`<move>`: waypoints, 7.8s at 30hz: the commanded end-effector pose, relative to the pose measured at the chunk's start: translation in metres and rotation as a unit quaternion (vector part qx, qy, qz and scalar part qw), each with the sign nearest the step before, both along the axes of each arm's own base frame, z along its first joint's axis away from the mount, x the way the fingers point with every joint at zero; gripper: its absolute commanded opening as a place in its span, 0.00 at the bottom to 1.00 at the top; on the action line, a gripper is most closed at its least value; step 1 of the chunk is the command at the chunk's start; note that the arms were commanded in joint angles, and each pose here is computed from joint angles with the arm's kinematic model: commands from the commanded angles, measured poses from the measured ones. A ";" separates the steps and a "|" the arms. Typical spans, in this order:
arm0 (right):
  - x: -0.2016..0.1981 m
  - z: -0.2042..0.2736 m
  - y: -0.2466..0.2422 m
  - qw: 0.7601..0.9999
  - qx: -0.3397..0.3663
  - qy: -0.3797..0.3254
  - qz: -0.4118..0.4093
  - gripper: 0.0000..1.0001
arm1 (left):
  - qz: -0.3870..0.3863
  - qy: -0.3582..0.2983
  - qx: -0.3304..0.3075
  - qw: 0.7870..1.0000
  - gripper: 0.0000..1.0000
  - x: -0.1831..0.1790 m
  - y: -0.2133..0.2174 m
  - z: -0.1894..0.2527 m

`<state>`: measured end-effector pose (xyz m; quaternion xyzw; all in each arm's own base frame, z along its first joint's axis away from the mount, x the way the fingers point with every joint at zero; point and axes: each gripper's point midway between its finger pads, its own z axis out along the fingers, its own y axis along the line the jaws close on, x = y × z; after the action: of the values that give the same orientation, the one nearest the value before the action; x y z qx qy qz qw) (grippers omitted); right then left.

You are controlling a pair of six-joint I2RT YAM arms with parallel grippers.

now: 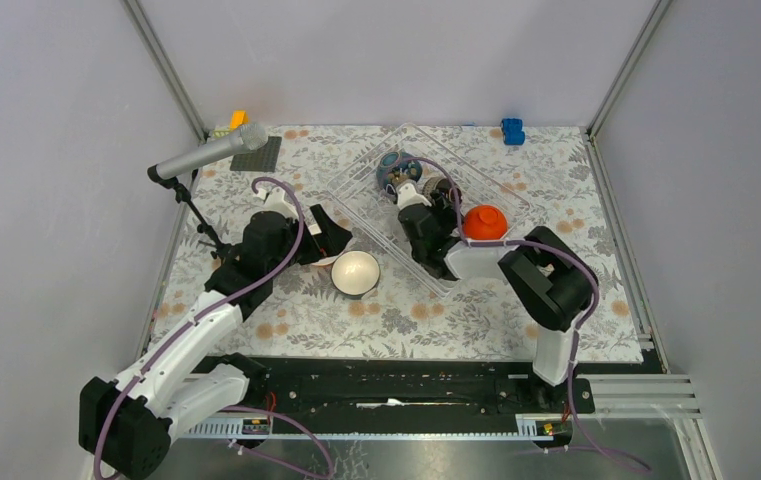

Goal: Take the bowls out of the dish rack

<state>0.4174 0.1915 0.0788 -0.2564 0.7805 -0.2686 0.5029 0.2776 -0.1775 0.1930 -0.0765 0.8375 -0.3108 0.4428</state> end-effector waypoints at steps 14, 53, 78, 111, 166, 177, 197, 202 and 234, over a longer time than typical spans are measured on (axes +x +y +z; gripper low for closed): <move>-0.016 0.076 -0.027 0.937 0.349 -0.006 -0.008 0.28 | -0.005 -0.019 -0.018 1.000 0.99 -0.002 -0.003 0.008; 0.043 0.045 -0.065 0.871 0.441 0.124 -0.180 0.01 | 0.002 -0.022 -0.010 1.000 0.99 -0.003 0.002 0.014; 0.022 0.130 -0.292 0.707 0.521 -0.115 -0.464 0.00 | 0.007 -0.002 0.001 1.000 0.99 0.002 0.001 0.006; 0.007 0.040 -0.287 0.708 0.513 -0.029 -0.485 0.62 | -0.035 -0.037 0.141 0.989 0.99 0.113 -0.064 0.024; 0.010 0.190 -0.111 0.765 0.641 -0.024 -0.062 1.00 | -0.027 -0.119 0.527 0.841 0.82 0.266 -0.143 -0.048; 0.006 0.194 -0.113 0.767 0.638 -0.030 -0.060 1.00 | 0.033 -0.161 0.543 0.823 0.52 0.260 -0.128 0.008; 0.002 0.198 -0.114 0.769 0.636 -0.032 -0.059 1.00 | 0.087 -0.221 0.465 0.853 0.27 0.220 -0.117 0.092; -0.002 0.200 -0.114 0.771 0.633 -0.032 -0.058 1.00 | 0.048 -0.211 0.387 0.896 0.26 0.200 -0.128 0.092; -0.011 0.201 -0.113 0.780 0.623 -0.020 -0.050 1.00 | -0.149 -0.078 0.484 0.859 0.99 0.210 -0.149 -0.045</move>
<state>0.4079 0.0791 0.2651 0.1725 0.7876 0.2460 0.5380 0.4873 -0.3233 0.1396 0.2690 0.8499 0.0726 0.4472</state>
